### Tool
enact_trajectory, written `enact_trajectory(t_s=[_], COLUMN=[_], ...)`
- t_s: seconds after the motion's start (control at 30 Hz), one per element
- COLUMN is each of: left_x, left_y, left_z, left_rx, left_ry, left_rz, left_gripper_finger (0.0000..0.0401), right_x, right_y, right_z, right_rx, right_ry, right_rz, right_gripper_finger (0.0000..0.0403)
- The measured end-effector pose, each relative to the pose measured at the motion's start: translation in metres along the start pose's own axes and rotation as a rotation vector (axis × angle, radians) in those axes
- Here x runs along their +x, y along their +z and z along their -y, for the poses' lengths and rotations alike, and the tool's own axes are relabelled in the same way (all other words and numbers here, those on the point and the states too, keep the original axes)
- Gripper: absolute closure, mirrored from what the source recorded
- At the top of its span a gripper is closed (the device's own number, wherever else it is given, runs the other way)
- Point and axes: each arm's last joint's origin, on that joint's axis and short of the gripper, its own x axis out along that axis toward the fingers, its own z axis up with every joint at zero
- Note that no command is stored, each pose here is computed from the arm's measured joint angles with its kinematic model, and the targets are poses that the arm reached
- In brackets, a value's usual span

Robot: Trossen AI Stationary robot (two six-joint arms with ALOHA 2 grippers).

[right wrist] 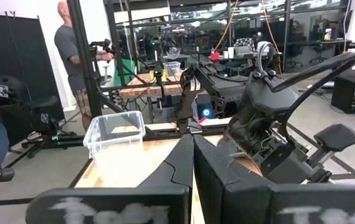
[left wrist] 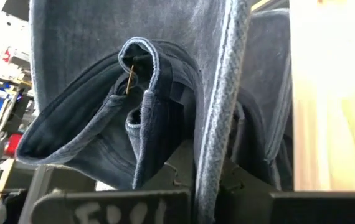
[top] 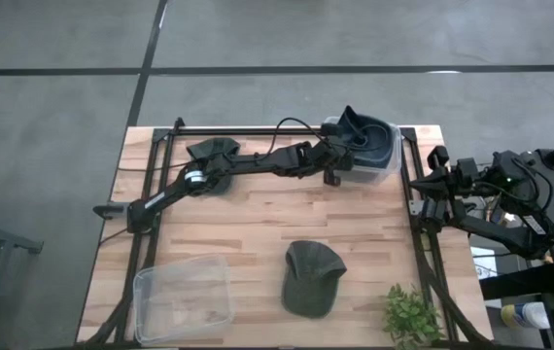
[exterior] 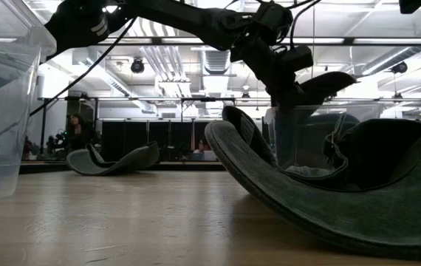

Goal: Pick & Place hat
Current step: Put the blue cap into the top transparent bin

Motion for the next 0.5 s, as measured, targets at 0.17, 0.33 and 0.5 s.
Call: enact_trajectory(t_s=[0.17,0.33,0.5], left_x=[0.0,-0.008,-0.027], left_y=[-0.002,0.003,0.016], left_z=[-0.002,-0.011,-0.028], left_rx=[0.049,0.048,0.018], left_ry=[0.062,0.087,0.125], left_rz=[-0.056,-0.051,0.001], left_gripper_finger=[0.039,0.0396,0.0399], right_x=[0.001,0.001,-0.001], right_y=[0.001,0.007,0.017], right_z=[0.0,-0.001,-0.002], right_rx=[0.103,0.155,0.129], right_ry=[0.0,0.014,0.037], right_rz=[0.003,0.065,0.161], right_gripper_finger=[0.0394,0.0394,0.0394])
